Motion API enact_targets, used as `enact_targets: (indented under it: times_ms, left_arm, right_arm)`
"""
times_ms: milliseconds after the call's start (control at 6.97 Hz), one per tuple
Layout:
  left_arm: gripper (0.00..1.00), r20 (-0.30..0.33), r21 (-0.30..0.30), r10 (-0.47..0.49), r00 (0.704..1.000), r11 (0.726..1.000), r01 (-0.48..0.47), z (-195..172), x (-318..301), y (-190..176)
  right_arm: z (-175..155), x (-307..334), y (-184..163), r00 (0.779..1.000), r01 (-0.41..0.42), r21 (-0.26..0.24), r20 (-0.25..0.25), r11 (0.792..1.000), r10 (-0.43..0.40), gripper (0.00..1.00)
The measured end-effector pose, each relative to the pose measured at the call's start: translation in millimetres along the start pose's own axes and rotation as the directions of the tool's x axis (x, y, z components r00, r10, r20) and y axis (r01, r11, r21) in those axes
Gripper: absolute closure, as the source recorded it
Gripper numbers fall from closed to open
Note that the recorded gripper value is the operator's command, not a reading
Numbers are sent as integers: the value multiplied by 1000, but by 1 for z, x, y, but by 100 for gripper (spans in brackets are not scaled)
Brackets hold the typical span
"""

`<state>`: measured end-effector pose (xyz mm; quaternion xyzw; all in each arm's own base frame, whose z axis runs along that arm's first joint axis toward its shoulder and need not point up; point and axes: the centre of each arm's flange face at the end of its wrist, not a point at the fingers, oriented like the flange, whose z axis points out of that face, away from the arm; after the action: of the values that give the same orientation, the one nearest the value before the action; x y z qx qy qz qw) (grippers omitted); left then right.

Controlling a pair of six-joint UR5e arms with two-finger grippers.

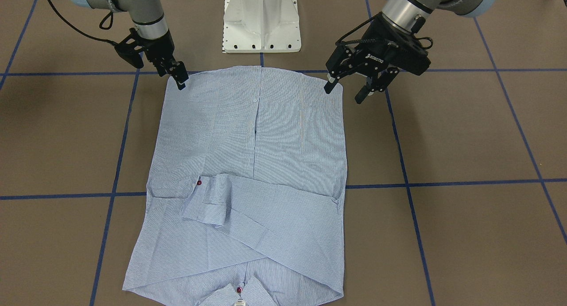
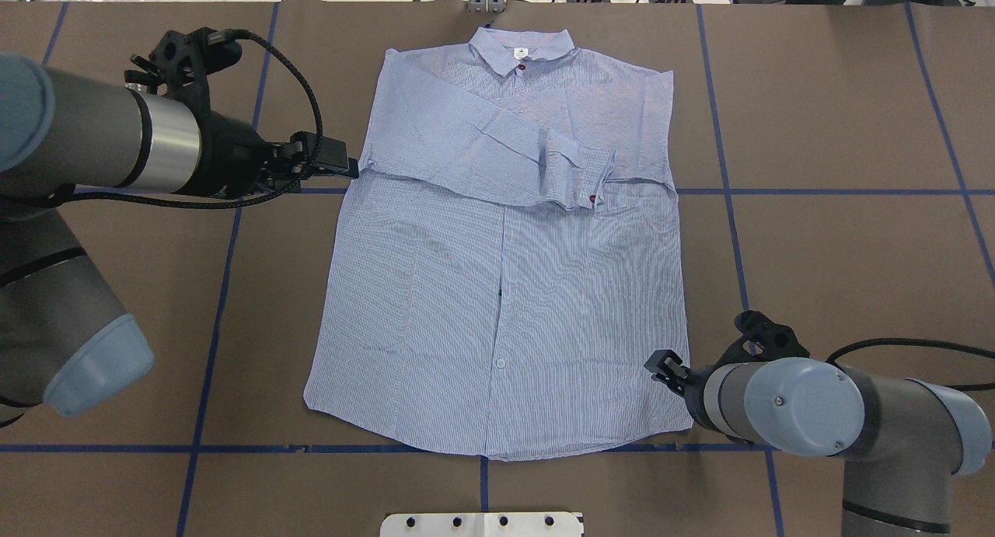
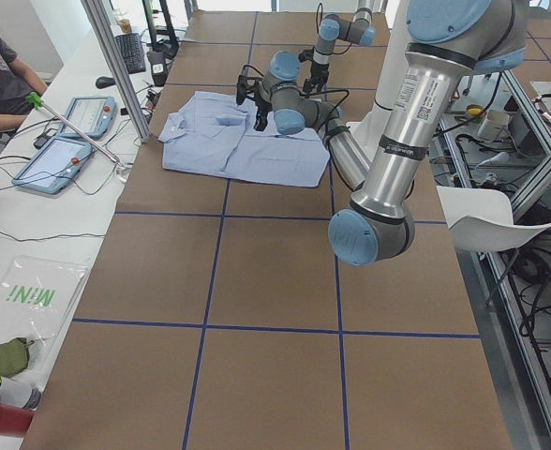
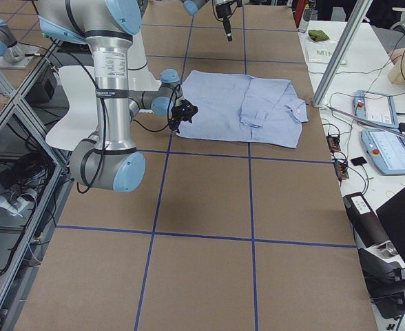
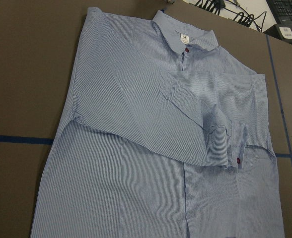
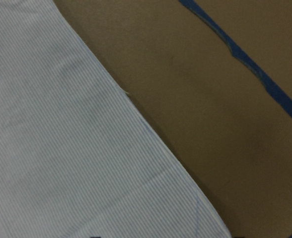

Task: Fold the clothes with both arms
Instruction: 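Move the left gripper down to the hem corner nearest it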

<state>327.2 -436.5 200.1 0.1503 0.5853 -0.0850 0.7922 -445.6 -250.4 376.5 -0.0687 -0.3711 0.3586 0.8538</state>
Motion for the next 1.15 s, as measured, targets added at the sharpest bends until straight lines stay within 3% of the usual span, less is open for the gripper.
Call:
enact_targets:
  times_ms: [1005, 1149]
  left_arm:
    - [10, -3, 14, -12, 1000, 1000, 12, -6, 3, 0]
    - [10, -3, 15, -16, 1000, 1000, 16, -6, 3, 0]
  right_arm:
    - [12, 16, 20, 998, 8, -36, -56, 999, -10, 31]
    - [14, 18, 22, 998, 11, -37, -60, 999, -14, 40]
